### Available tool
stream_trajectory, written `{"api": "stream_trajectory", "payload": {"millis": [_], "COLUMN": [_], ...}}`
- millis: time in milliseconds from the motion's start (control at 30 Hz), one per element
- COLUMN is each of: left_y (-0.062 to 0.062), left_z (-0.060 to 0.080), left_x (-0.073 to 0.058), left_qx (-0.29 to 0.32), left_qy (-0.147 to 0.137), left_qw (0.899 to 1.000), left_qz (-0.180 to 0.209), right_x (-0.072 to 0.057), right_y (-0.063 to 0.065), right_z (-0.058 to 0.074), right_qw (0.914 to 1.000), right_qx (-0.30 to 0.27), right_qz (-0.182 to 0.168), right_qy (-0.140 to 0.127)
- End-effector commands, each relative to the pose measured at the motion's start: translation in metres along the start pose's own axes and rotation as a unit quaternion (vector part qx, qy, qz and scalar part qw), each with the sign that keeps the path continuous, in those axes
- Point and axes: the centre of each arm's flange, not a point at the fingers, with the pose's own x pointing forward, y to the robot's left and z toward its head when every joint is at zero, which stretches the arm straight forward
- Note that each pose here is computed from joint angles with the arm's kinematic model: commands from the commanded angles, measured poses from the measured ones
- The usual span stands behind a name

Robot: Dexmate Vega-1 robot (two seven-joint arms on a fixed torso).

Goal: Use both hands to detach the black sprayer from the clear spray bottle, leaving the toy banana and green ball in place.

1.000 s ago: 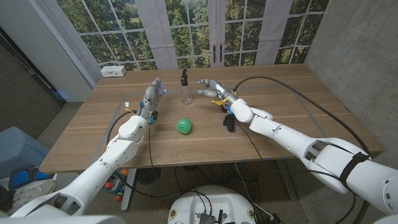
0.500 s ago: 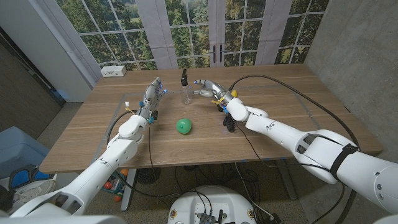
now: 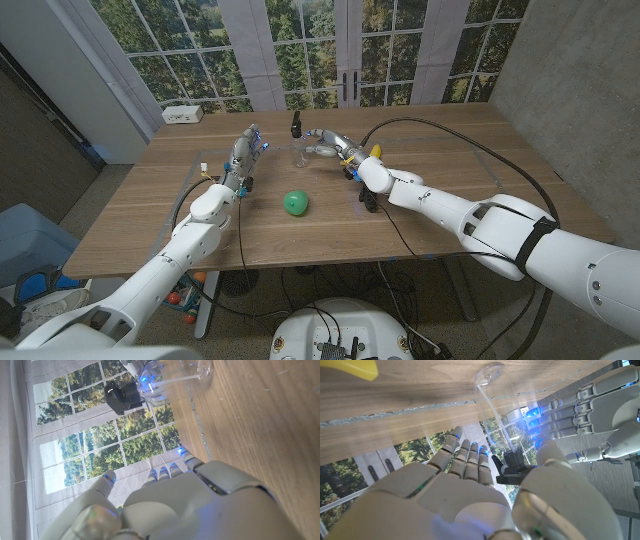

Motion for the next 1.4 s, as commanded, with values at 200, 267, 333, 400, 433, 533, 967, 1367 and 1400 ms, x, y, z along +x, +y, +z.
{"api": "stream_trajectory", "payload": {"millis": [200,267,333,400,433,533,967,1367,1400], "left_y": [0.002,0.003,0.003,0.003,0.004,0.004,0.004,0.006,0.006], "left_z": [-0.003,-0.003,-0.003,-0.003,-0.003,-0.003,-0.003,-0.005,-0.005], "left_x": [-0.001,-0.001,-0.001,-0.001,-0.001,0.0,-0.001,-0.004,-0.004], "left_qx": [-0.005,-0.004,-0.005,-0.006,-0.006,-0.006,-0.007,-0.009,-0.01], "left_qy": [0.001,0.001,0.001,0.002,0.002,0.002,0.0,0.004,0.004], "left_qw": [1.0,1.0,1.0,1.0,1.0,1.0,1.0,1.0,1.0], "left_qz": [0.002,0.003,0.004,0.004,0.004,0.003,0.003,0.005,0.005], "right_x": [0.019,0.021,0.023,0.025,0.026,0.029,0.045,0.047,0.047], "right_y": [0.011,0.012,0.013,0.014,0.015,0.017,0.027,0.035,0.036], "right_z": [0.008,0.009,0.01,0.011,0.011,0.013,0.02,0.018,0.017], "right_qw": [0.9994,0.9992,0.9989,0.9987,0.9985,0.998,0.9923,0.9837,0.9824], "right_qx": [0.002,0.003,0.004,0.007,0.007,0.009,0.032,0.077,0.086], "right_qz": [0.031,0.035,0.039,0.043,0.045,0.05,0.075,0.084,0.083], "right_qy": [0.016,0.021,0.025,0.028,0.03,0.036,0.093,0.139,0.144]}}
